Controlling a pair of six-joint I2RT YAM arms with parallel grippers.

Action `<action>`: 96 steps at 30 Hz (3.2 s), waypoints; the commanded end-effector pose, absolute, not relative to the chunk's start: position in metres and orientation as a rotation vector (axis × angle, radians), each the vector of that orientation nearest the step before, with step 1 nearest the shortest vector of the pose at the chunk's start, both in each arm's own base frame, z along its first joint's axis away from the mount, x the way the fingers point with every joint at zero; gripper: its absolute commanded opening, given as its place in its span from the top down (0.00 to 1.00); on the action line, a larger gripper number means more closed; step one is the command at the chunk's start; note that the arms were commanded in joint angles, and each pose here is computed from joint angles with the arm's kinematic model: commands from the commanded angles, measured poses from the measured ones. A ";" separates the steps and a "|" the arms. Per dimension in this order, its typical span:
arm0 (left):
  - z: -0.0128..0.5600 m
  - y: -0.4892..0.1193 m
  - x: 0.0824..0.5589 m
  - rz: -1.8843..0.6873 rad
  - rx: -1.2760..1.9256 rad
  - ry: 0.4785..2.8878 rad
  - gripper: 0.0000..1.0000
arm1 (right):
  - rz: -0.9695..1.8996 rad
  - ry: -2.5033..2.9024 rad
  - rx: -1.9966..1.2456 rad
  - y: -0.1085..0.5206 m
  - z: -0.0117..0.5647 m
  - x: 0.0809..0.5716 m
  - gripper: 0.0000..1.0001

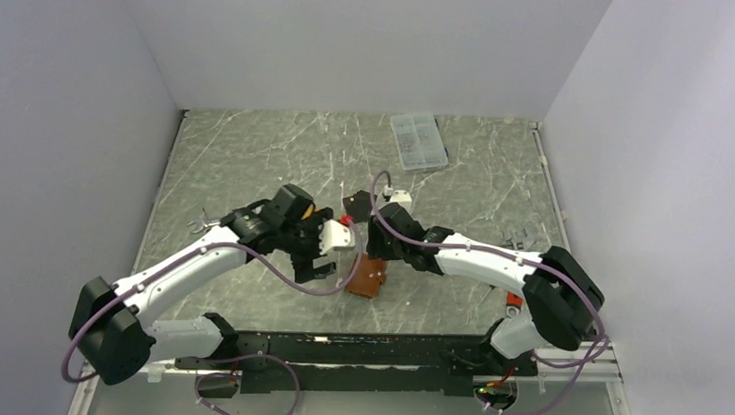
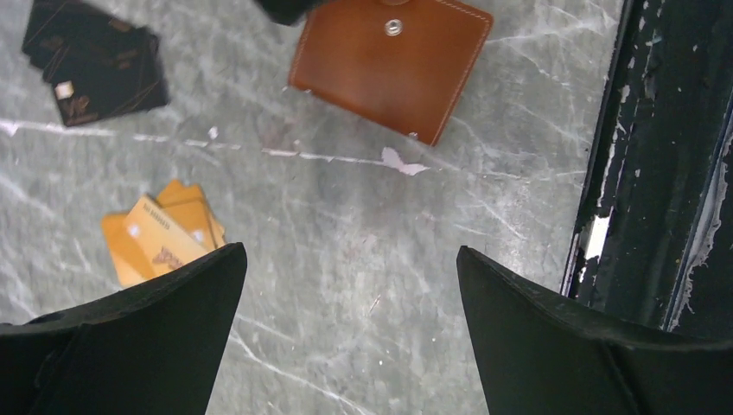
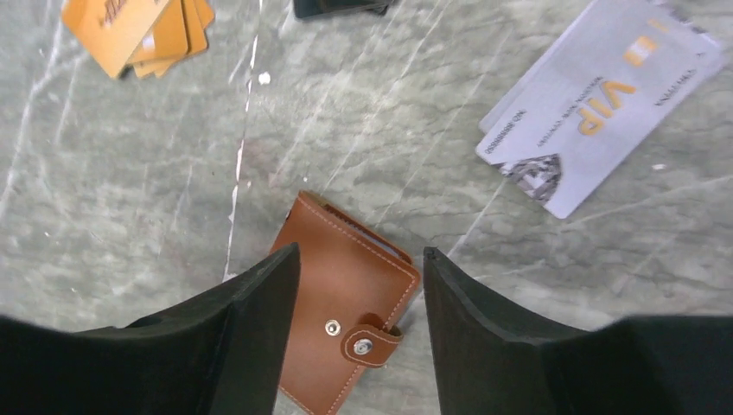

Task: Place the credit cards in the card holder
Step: Close the card holder at the center of the board.

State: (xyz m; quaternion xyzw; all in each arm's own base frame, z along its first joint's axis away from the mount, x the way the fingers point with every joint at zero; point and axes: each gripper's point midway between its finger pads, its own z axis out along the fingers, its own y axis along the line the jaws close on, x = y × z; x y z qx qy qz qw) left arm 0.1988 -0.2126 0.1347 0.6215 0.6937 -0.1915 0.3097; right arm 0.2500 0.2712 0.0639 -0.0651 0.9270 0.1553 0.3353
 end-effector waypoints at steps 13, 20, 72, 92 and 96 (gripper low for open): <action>0.096 -0.275 0.164 -0.457 1.987 1.525 0.01 | 0.484 2.582 0.096 0.231 0.094 0.229 0.23; 0.076 -0.288 0.160 -0.403 2.100 1.342 0.01 | 0.519 2.738 0.152 0.251 0.076 0.207 0.31; 0.036 -0.303 0.158 -0.308 2.254 1.272 0.62 | 0.312 2.902 0.132 0.261 0.057 0.204 0.65; 0.038 -0.305 0.159 -0.308 2.246 1.277 0.65 | 0.155 2.961 0.072 0.259 0.049 0.202 0.61; 0.039 -0.306 0.159 -0.307 2.246 1.274 0.65 | 0.135 2.958 0.071 0.256 0.050 0.202 0.66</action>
